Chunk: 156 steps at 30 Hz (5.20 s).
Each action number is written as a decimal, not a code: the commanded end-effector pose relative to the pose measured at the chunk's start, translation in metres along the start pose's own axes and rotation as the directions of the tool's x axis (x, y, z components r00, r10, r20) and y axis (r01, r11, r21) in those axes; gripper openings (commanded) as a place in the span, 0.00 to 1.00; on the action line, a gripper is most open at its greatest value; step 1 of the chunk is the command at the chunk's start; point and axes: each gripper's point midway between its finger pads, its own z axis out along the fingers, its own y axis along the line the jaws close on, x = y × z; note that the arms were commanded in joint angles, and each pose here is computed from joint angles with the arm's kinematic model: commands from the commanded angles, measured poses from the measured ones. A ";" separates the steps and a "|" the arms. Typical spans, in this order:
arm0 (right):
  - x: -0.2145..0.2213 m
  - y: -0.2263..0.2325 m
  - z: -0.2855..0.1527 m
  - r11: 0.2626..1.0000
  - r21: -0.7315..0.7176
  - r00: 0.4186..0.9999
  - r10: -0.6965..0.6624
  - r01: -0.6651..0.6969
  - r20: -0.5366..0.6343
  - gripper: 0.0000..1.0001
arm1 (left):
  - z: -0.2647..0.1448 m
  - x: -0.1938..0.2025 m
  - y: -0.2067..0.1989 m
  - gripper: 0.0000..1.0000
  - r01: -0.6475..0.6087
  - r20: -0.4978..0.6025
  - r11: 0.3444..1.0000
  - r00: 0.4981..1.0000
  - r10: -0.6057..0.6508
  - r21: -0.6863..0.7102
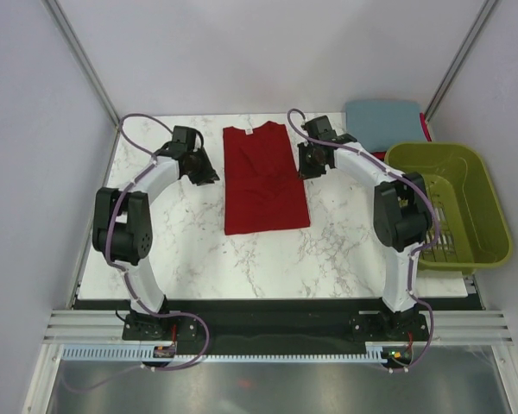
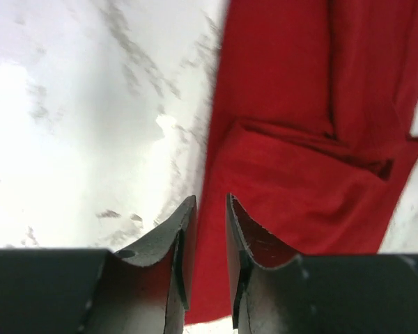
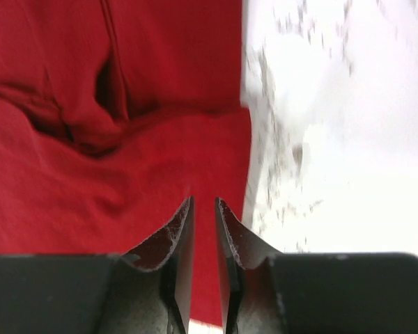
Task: Fold and stack the t-shirts
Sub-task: Fold the tshirt
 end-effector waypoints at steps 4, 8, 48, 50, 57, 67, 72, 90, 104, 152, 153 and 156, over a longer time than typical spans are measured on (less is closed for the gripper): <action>0.013 0.009 -0.018 0.999 -0.049 0.999 0.019 -0.017 0.034 0.22 | -0.011 0.047 -0.059 0.29 -0.193 -0.063 0.957 0.975 0.211 0.215; 0.027 0.006 -0.004 0.999 -0.052 1.000 0.015 -0.015 -0.006 0.26 | 0.003 0.055 -0.072 0.32 -0.216 -0.091 0.948 0.966 0.243 0.233; 0.151 -0.007 -0.034 0.976 -0.202 0.978 0.034 -0.076 -0.204 0.06 | -0.028 0.169 0.019 0.02 -0.119 -0.304 0.979 0.938 0.165 0.163; 0.162 -0.013 -0.036 0.980 -0.168 0.974 0.066 -0.103 -0.216 0.00 | -0.032 0.174 0.019 0.02 -0.123 -0.307 0.978 0.936 0.170 0.169; 0.203 -0.028 -0.060 0.987 -0.093 0.970 0.110 -0.133 -0.217 0.00 | -0.054 0.207 0.025 0.02 -0.123 -0.329 0.978 0.928 0.173 0.168; 0.275 -0.027 -0.098 0.974 -0.008 0.951 0.219 -0.227 -0.220 0.09 | -0.099 0.255 0.010 0.37 -0.127 -0.333 0.958 0.919 0.211 0.255; 0.268 -0.029 -0.108 0.973 0.012 0.953 0.227 -0.230 -0.200 0.32 | -0.112 0.213 -0.010 0.53 -0.221 -0.177 0.938 0.946 0.273 0.266; 0.121 -0.038 -0.055 0.993 -0.106 0.983 -0.065 0.048 -0.171 0.51 | -0.034 0.120 -0.055 0.53 -0.394 -0.131 0.888 0.893 0.431 0.238; 0.107 -0.028 -0.028 0.964 -0.249 0.984 -0.130 0.096 -0.122 0.44 | 0.000 0.130 -0.044 0.33 -0.405 -0.202 0.888 0.872 0.446 0.216; 0.098 -0.030 -0.038 0.973 -0.215 0.992 -0.102 0.083 -0.078 0.30 | 0.012 0.126 -0.039 0.35 -0.426 -0.167 0.885 0.874 0.456 0.187; 0.098 -0.030 -0.036 0.973 -0.214 0.991 -0.101 0.081 -0.083 0.31 | 0.011 0.124 -0.040 0.33 -0.426 -0.162 0.886 0.876 0.455 0.185; 0.095 -0.029 -0.035 0.973 -0.216 0.992 -0.099 0.079 -0.081 0.37 | 0.009 0.121 -0.043 0.10 -0.427 -0.151 0.884 0.877 0.456 0.190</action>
